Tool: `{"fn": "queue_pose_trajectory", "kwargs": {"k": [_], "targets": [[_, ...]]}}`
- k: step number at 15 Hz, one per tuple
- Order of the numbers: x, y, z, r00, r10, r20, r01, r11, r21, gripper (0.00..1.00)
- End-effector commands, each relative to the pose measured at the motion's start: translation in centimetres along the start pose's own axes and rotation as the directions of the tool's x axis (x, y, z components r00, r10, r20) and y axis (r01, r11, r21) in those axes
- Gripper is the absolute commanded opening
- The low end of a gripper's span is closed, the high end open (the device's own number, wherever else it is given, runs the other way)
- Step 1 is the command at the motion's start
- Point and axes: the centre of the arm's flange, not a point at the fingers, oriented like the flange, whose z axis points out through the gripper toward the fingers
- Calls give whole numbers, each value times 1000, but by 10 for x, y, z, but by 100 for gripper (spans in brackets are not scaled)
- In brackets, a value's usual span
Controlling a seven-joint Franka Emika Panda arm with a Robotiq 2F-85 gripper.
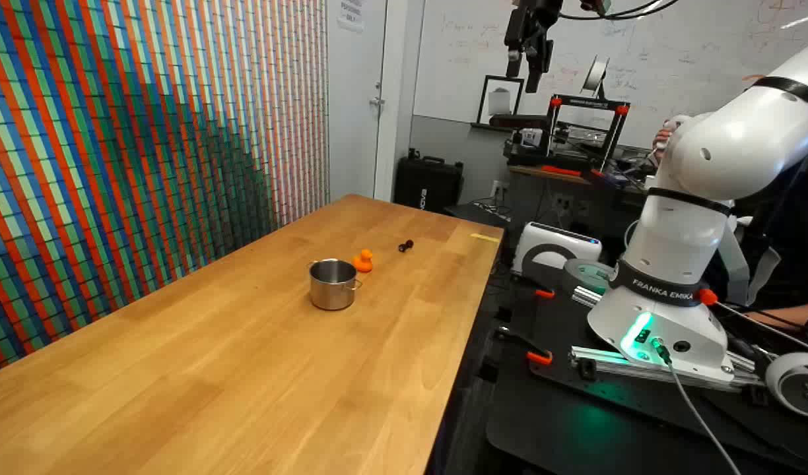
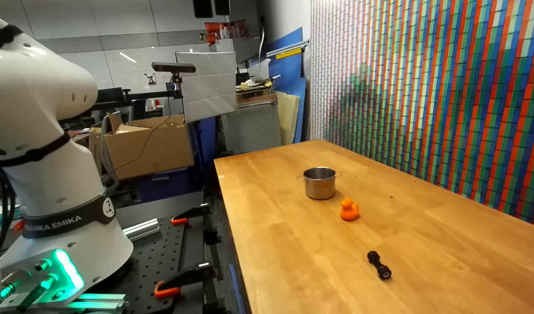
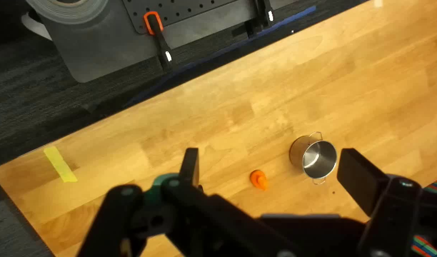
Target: Put the orange toy in the pot
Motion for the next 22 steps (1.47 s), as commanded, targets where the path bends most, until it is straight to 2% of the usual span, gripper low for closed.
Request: {"fn": "queue_pose_trajectory", "kwargs": {"k": [1, 4, 7, 10, 15, 18, 22], "targets": [[0, 0, -1, 1000, 0, -3, 0, 1000, 0, 100], [-1, 0, -5, 1000, -1, -13, 2, 1000, 1, 100], [22, -30, 23, 991, -128, 38, 128, 992, -5, 100], [70, -72, 70, 973, -220, 76, 224, 973, -52, 100], [143, -132, 160, 949, -306, 81, 315, 935, -164, 100], [174, -150, 220, 937, -340, 78, 349, 910, -223, 100], [202, -150, 276, 924, -377, 67, 377, 866, -327, 100]]}}
